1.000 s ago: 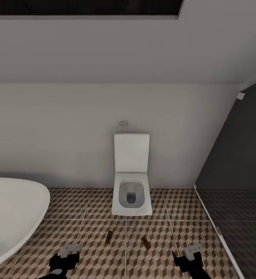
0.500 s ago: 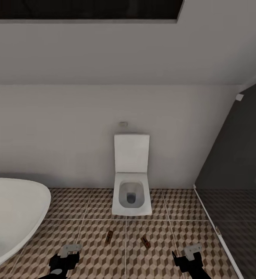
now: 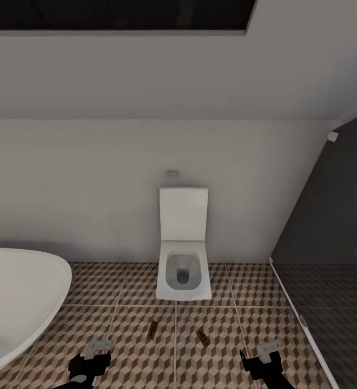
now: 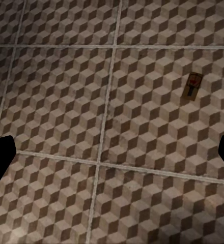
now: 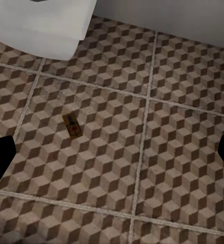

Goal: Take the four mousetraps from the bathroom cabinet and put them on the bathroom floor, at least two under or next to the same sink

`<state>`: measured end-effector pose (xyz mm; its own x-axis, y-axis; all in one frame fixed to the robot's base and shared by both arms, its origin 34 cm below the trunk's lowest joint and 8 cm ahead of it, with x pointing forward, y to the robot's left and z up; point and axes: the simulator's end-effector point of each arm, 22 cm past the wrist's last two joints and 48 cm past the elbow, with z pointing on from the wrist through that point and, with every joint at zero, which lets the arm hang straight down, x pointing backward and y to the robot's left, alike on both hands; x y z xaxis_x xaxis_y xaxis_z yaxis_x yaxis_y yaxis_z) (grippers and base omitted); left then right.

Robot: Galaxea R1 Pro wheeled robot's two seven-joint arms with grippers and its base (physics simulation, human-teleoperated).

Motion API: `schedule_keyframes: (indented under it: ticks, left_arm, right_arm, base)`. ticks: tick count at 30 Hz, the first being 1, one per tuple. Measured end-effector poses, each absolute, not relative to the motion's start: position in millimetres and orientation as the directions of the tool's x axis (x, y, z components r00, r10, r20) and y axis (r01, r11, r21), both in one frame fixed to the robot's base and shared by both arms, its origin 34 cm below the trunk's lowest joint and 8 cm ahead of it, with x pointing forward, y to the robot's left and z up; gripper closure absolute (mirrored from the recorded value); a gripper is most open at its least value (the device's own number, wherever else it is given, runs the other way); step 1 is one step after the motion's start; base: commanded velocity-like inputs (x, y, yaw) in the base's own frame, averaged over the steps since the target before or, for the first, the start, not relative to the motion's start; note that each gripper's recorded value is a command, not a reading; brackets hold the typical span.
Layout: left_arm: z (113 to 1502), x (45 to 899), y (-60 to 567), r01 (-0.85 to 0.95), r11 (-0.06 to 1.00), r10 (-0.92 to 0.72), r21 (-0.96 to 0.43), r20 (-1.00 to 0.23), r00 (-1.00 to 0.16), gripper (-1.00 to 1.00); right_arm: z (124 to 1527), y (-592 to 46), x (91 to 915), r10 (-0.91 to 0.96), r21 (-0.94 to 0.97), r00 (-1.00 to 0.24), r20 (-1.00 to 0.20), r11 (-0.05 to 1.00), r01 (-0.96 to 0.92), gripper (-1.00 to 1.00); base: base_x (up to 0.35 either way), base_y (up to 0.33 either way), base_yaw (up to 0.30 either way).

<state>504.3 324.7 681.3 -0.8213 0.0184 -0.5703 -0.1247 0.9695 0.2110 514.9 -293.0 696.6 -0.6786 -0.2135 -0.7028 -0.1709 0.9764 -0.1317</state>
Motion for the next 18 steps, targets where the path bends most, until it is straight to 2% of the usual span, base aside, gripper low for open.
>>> schedule_keyframes:
  ticks: [18]
  left_arm:
    - [681.2,503.9,324.7,-0.125,0.969,0.018,0.211,-0.57,-0.822,-1.0]
  right_arm:
    - [696.6,-293.1,514.8,-0.213,-0.132,-0.679,-0.703,0.976,-0.17,-1.0]
  base:
    - [0.0,0.0,0.0]
